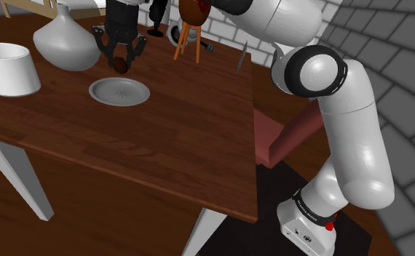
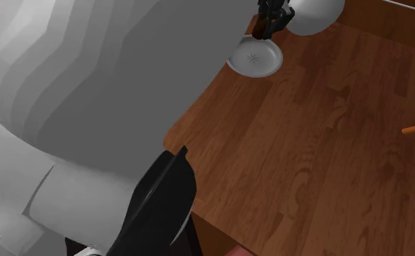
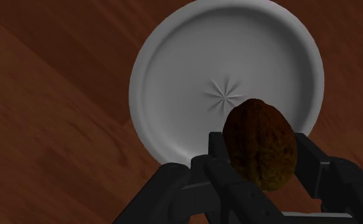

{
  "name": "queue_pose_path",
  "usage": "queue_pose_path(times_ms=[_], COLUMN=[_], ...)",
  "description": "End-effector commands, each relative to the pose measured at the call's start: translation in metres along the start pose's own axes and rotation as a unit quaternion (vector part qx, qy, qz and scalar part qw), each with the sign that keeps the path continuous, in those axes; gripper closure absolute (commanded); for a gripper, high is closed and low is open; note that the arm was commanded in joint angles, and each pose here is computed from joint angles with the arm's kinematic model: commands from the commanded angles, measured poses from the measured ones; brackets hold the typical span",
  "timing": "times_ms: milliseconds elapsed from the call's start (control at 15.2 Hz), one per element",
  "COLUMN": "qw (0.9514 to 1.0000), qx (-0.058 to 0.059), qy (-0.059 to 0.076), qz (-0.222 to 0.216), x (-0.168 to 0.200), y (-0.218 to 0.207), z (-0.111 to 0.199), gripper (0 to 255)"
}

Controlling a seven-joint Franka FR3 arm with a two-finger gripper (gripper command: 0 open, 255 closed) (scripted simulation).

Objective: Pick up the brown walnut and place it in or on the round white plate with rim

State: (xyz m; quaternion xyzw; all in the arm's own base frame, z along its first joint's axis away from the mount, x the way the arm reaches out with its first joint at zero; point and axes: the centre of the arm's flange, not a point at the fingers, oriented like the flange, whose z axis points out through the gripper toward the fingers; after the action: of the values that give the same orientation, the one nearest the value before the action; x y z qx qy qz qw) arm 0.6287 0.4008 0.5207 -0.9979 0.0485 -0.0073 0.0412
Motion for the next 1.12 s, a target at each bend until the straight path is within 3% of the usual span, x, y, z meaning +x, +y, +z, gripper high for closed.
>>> queue_pose_path(times_ms=[0, 594, 1056], qw=[1.0, 1.0, 1.0], qx=[0.0, 0.0, 0.0], qy=[0.0, 0.0, 0.0], qz=[0.0, 0.0, 0.0], x=[0.0, -0.001, -0.001], y=[0.0, 0.004, 0.005], z=[0.011, 0.059, 0.061], gripper=[255, 255, 255])
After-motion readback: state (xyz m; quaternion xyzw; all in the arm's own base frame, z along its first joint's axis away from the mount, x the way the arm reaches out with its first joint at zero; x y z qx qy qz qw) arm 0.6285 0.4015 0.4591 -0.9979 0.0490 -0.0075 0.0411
